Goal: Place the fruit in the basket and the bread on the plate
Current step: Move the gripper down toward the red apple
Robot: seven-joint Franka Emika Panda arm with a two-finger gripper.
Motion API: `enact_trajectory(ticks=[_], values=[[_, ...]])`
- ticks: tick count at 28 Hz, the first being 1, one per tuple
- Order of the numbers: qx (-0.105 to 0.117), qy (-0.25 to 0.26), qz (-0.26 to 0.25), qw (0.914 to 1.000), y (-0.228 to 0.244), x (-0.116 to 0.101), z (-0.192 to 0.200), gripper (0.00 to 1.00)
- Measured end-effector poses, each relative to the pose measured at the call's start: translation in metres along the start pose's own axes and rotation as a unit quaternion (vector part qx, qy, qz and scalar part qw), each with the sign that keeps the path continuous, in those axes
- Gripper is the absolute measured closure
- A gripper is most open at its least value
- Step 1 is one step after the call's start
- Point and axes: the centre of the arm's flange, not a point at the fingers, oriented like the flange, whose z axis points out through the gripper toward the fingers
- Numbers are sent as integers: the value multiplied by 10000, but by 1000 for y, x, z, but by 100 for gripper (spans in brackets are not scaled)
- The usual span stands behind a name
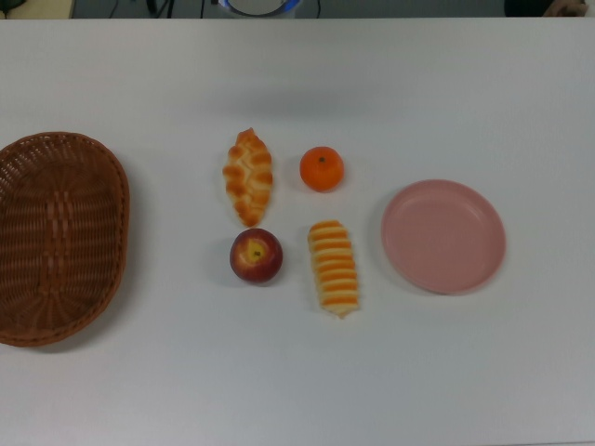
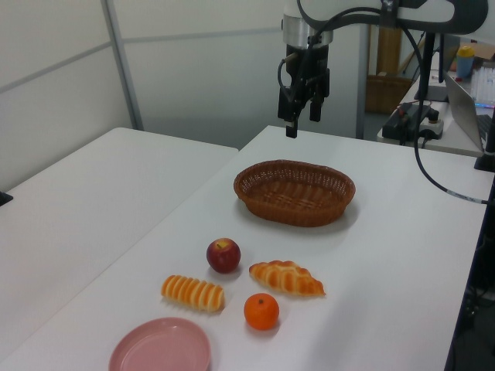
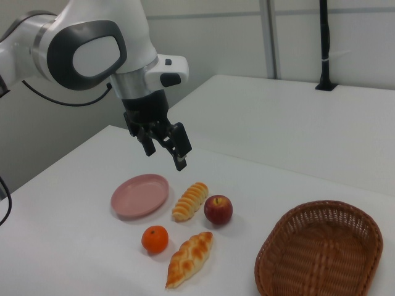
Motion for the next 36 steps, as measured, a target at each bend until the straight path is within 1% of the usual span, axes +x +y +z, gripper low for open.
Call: enact_trajectory(ticks=[2, 5, 7, 11, 15, 21, 25, 27, 31, 33, 36], values=[[22, -49, -44, 10000, -1, -1, 1, 0], [167, -449, -271, 9985, -3, -8, 10, 0], [215, -607, -353, 9973, -4, -10, 15, 0], [235, -683, -452, 9964, -4, -9, 21, 0], [248, -736, -647, 9949, -4, -1, 32, 0], [230, -596, -978, 9932, -7, 24, 61, 0], [189, -493, -1088, 9927, -20, 48, 93, 0], [164, -422, -1189, 9919, -33, 61, 113, 0], [127, -328, -1343, 9903, -58, 80, 148, 0], [101, -252, -1332, 9907, -74, 90, 172, 0], [29, -120, -1197, 9927, -93, 98, 201, 0]])
